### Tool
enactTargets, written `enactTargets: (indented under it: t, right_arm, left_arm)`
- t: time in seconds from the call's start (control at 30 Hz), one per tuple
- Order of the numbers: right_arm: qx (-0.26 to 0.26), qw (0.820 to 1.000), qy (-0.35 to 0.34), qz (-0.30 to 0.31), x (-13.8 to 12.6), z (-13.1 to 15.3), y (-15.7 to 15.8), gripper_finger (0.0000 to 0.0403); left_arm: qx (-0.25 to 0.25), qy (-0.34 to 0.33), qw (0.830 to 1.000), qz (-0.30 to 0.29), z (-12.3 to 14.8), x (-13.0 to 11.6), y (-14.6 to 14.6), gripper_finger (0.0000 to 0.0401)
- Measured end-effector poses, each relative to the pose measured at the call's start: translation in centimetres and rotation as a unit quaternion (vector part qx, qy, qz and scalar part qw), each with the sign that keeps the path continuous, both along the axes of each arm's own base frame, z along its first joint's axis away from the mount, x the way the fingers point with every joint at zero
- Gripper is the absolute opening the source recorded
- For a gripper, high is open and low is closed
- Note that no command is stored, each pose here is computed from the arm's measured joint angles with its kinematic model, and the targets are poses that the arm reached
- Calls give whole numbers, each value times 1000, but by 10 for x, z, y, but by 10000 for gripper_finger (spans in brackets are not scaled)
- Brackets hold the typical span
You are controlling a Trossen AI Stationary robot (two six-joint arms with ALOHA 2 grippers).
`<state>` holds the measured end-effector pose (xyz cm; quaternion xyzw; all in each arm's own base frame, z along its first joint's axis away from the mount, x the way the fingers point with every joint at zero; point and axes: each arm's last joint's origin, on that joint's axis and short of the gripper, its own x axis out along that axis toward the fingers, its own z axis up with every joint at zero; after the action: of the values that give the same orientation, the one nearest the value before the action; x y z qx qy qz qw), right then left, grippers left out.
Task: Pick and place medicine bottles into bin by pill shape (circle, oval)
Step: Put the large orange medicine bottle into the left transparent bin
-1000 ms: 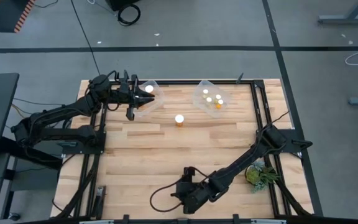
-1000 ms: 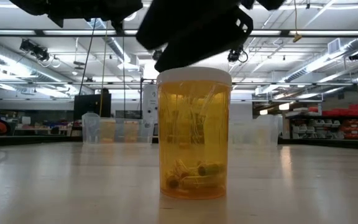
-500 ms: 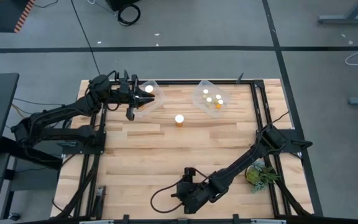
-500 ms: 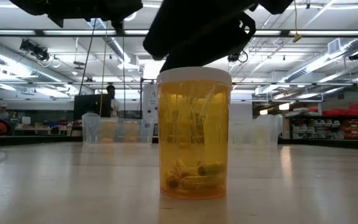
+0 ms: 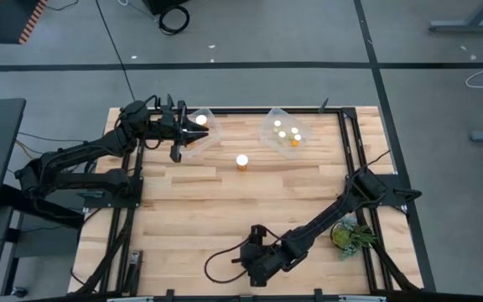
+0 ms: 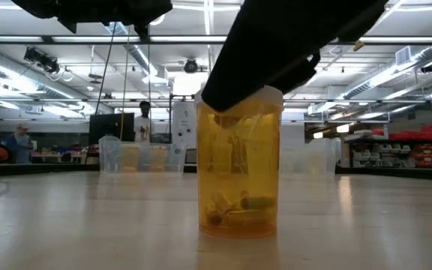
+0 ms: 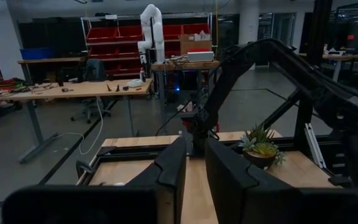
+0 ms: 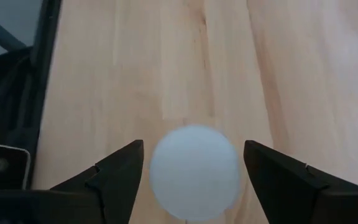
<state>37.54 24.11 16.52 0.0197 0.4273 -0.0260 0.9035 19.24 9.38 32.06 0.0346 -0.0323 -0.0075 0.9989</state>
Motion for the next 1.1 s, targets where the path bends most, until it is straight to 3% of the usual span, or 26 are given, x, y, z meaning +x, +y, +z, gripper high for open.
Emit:
enactTargets:
  t: [0.4,0.6,0.9,1.1]
  right_arm:
    - [3,1000,13,-11,4,-1,-9,232]
    - [-10,1000,14,-21,8,-2,-19,228]
    - [-34,998,16,-40,29,0,-58,230]
    - [-23,998,29,-45,44,1,-96,230]
  left_arm:
    - [0,0,1000,0,0,0,0,73]
    - [0,0,1000,0,0,0,0,67]
    - [0,0,1000,0,0,0,0,75]
    - [0,0,1000,0,0,0,0,68]
